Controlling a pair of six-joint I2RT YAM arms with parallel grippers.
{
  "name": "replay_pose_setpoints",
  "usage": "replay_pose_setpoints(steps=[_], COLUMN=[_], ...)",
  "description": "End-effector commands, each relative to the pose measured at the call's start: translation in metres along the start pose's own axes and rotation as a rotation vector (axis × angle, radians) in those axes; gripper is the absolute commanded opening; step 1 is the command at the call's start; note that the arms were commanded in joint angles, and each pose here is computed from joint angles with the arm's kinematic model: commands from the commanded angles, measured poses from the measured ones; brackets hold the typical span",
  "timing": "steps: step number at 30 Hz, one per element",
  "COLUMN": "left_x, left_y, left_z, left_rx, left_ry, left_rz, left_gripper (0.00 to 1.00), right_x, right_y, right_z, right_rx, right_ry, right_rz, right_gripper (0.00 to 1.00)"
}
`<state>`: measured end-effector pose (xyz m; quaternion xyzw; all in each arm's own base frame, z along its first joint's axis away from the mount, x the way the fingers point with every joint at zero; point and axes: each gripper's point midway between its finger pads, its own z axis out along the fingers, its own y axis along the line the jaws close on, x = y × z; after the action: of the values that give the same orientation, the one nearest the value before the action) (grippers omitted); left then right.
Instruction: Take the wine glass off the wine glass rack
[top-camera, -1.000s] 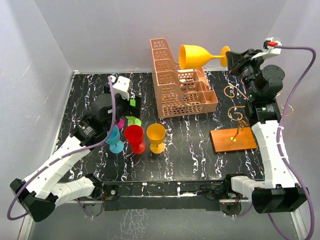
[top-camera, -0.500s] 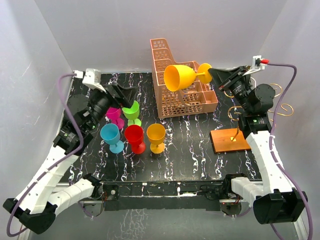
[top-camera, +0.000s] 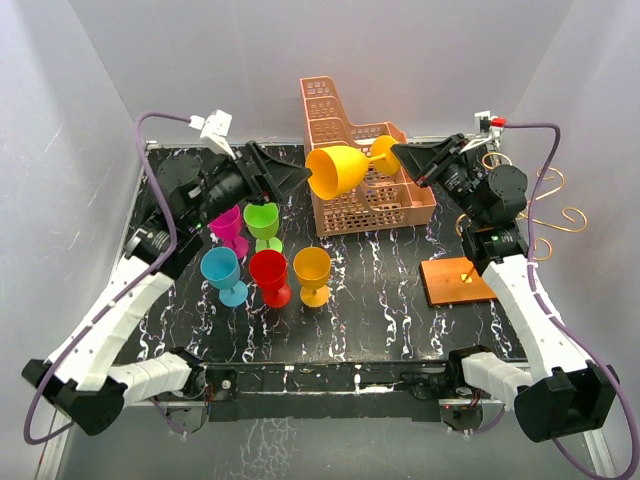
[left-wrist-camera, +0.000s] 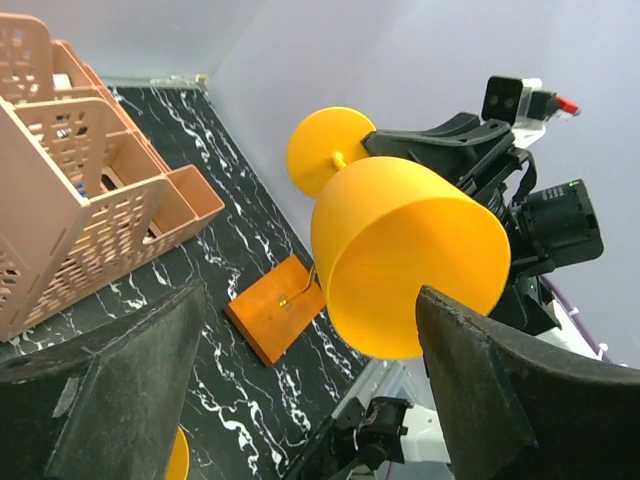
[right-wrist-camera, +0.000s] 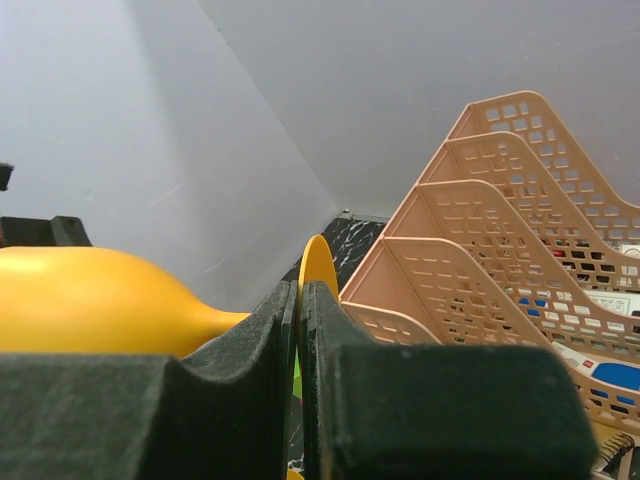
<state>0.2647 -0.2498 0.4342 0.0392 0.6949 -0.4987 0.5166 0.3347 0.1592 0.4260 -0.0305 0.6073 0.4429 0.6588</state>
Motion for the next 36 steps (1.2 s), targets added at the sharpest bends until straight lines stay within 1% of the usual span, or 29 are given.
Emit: replay_pose_setpoints(steps=[1,7,8,10,16,17,18,20,22,24,26,29,32,36], left_x=[-0.005,0.018,0.021,0.025,0.030,0.030,0.030,0.028,0.023,0.017,0.010,0.002,0.001,-0.007], left_y=[-0.027,-0.007,-0.002,0.008,0.022,0.025,0.026,0.029,0.032,0.036,0.041,0.047,0.052,0.061], left_z=[0.007,0.023,0.024,0.023,0.019,0.018,0.017,0.013,0.008,0.001,-0.009,-0.022,-0.033,-0.055], left_rx=[0.099,0.044,0.022,-0.022,-0.095,-0.107,-0.117,-0.144,-0.177,-0.221,-0.270,-0.332,-0.390,-0.487], left_ry=[0.053,0.175,0.186,0.198,0.213,0.215,0.216,0.214,0.204,0.190,0.174,0.158,0.180,0.158], left_rz=[-0.020,-0.026,-0.024,-0.020,-0.014,-0.007,0.000,0.019,0.044,0.078,0.115,0.158,0.181,0.205], left_gripper=[0.80,0.58,0.53,0.37,0.02,0.00,0.00,0.00,0.00,0.00,0.00,0.00,0.00,0.00], right_x=[-0.017,-0.008,-0.007,-0.006,0.001,0.002,0.002,0.001,-0.001,-0.006,-0.010,-0.015,-0.017,-0.021], right_y=[0.019,0.021,0.022,0.022,0.018,0.016,0.016,0.012,0.009,0.007,0.005,0.004,0.003,0.004], right_z=[0.004,0.007,0.008,0.007,0.007,0.007,0.006,0.004,0.002,-0.001,-0.004,-0.008,-0.011,-0.015], right_rx=[-0.054,-0.068,-0.068,-0.065,-0.047,-0.042,-0.037,-0.015,0.004,0.026,0.044,0.063,0.072,0.081], right_ry=[-0.052,-0.033,-0.029,-0.028,-0.021,-0.021,-0.024,-0.031,-0.048,-0.072,-0.091,-0.111,-0.121,-0.139], right_rz=[-0.052,-0.049,-0.052,-0.059,-0.074,-0.079,-0.085,-0.095,-0.115,-0.137,-0.162,-0.185,-0.200,-0.224], right_gripper=[0.08,0.08,0.08,0.08,0.08,0.08,0.10,0.25,0.43,0.55,0.64,0.71,0.77,0.82])
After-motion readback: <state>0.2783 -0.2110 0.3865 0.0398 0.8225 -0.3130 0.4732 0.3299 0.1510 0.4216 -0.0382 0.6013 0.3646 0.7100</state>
